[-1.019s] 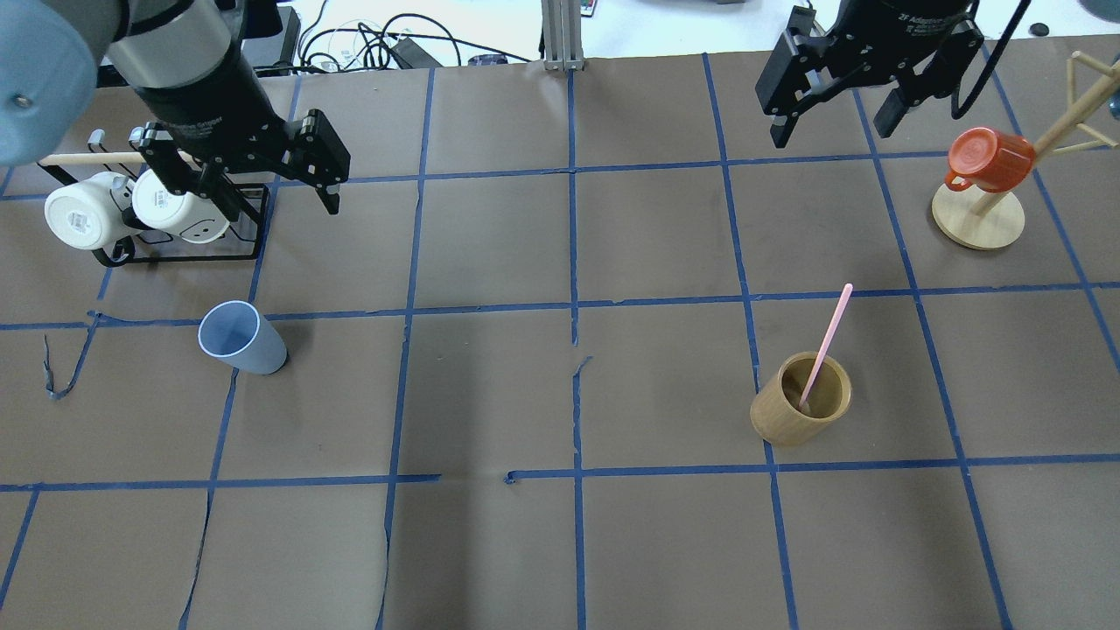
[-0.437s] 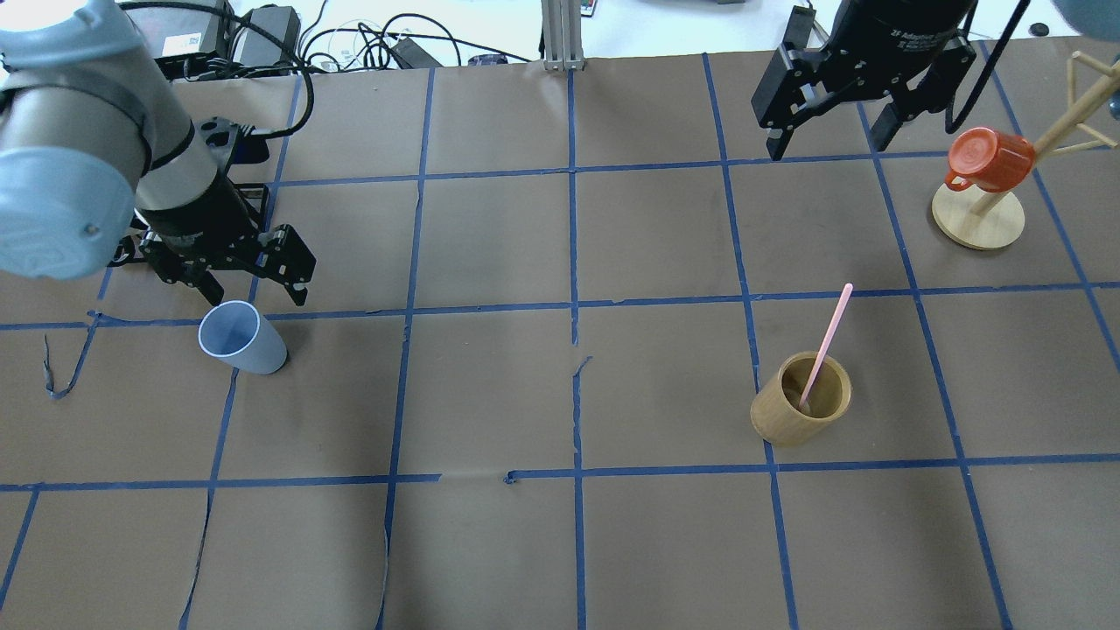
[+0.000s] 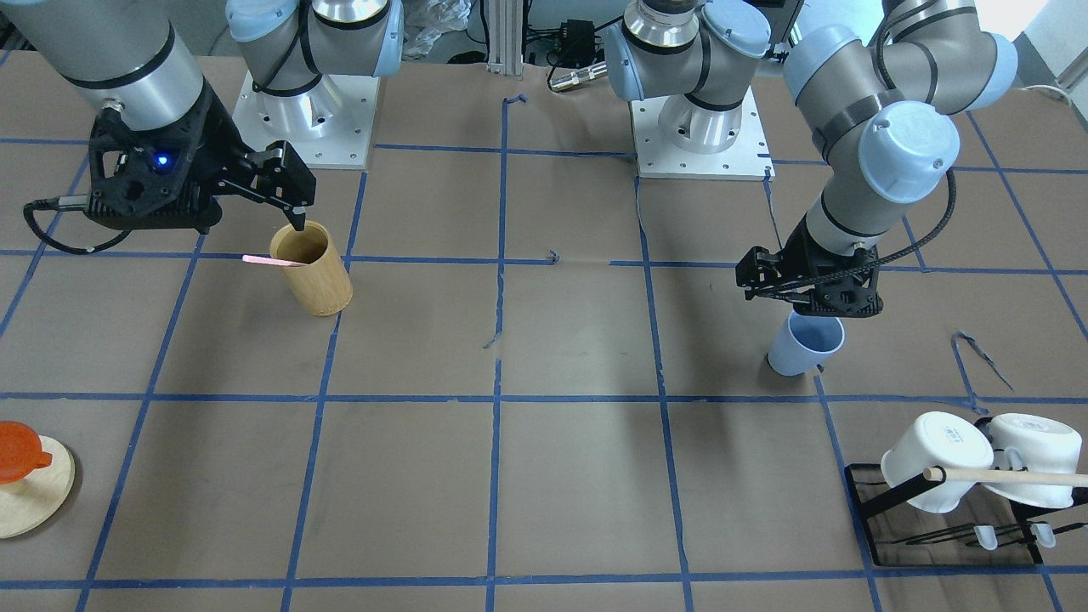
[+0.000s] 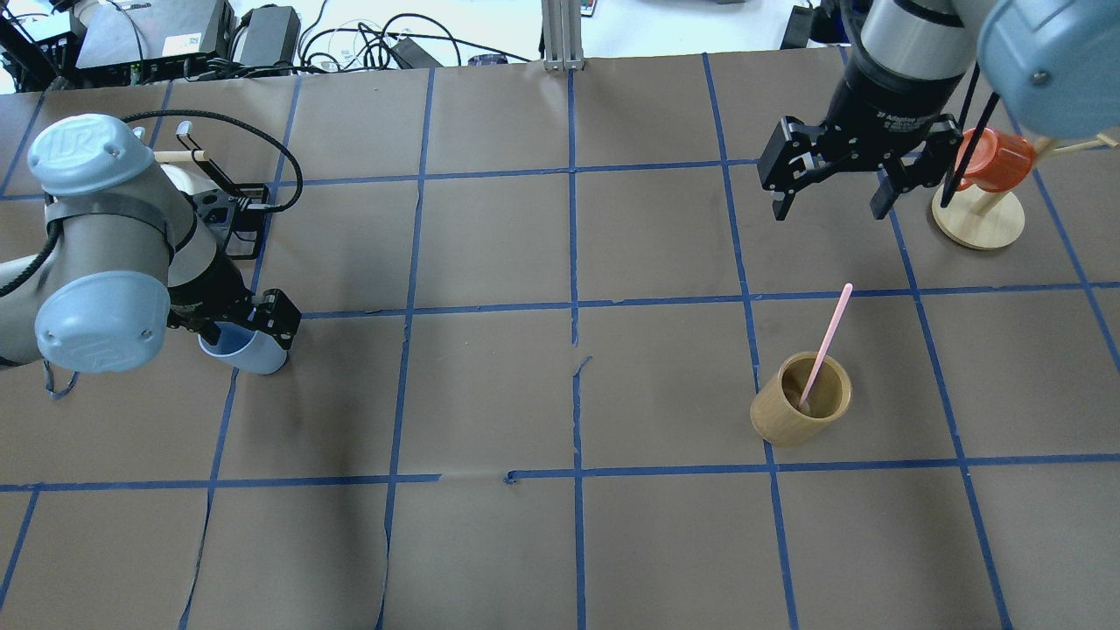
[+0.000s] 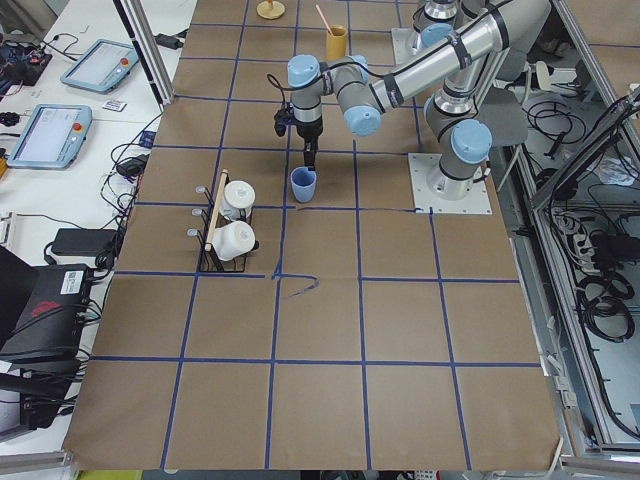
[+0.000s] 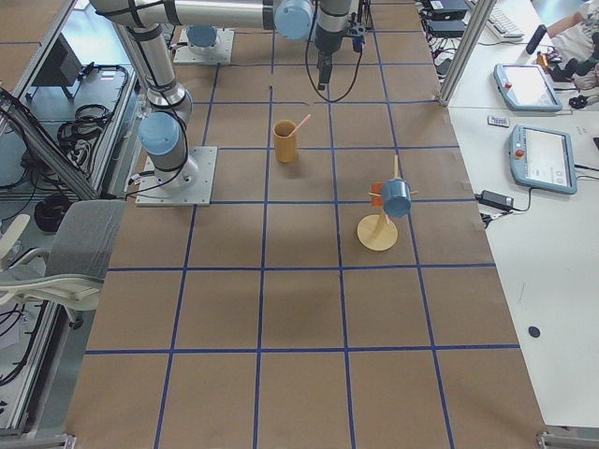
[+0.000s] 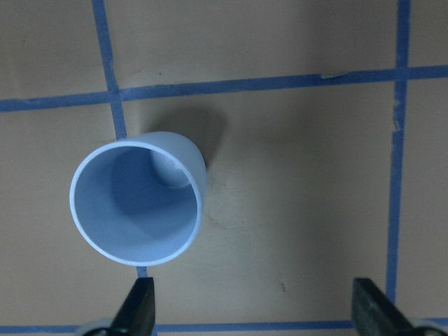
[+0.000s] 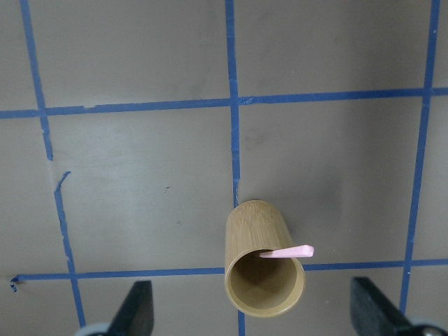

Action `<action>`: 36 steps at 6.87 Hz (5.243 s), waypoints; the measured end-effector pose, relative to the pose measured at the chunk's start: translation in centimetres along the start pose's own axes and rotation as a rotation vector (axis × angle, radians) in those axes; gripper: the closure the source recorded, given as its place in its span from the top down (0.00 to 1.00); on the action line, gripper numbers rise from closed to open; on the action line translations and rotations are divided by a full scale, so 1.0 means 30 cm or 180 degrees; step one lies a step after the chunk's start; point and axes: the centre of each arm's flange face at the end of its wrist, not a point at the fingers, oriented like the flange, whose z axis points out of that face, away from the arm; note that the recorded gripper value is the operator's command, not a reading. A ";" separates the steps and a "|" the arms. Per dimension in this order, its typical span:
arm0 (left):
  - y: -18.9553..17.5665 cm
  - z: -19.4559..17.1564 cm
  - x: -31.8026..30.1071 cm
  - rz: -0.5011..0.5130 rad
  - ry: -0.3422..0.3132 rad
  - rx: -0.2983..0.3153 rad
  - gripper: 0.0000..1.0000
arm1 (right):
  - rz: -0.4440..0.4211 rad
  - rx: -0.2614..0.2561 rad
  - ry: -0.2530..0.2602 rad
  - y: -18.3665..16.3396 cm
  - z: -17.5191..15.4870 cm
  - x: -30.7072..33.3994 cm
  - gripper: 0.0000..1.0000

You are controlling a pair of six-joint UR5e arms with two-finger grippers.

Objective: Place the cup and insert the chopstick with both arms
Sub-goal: 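Lower the left gripper onto the blue cup while the right descends to the chopstick, then grasp the blue cup with the left gripper while the right pinches the chopstick, then carry the blue cup to center with the left while the right lifts the chopstick, then release the cup and raise the left gripper while the right carries the chopstick over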

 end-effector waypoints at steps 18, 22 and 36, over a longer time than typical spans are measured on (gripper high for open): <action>-0.336 -0.212 1.036 -0.1429 0.0775 0.0057 0.00 | 0.0659 0.0063 0.0022 0.010 0.210 0.111 0.00; -0.531 -0.202 1.149 -0.1522 0.0901 0.0125 0.00 | 0.0663 0.0426 -0.0026 -0.007 -0.145 0.094 0.00; -0.298 -0.836 0.570 -0.0503 0.0427 0.0150 1.00 | 0.0071 0.1489 -0.0301 -0.185 -0.202 -0.358 0.00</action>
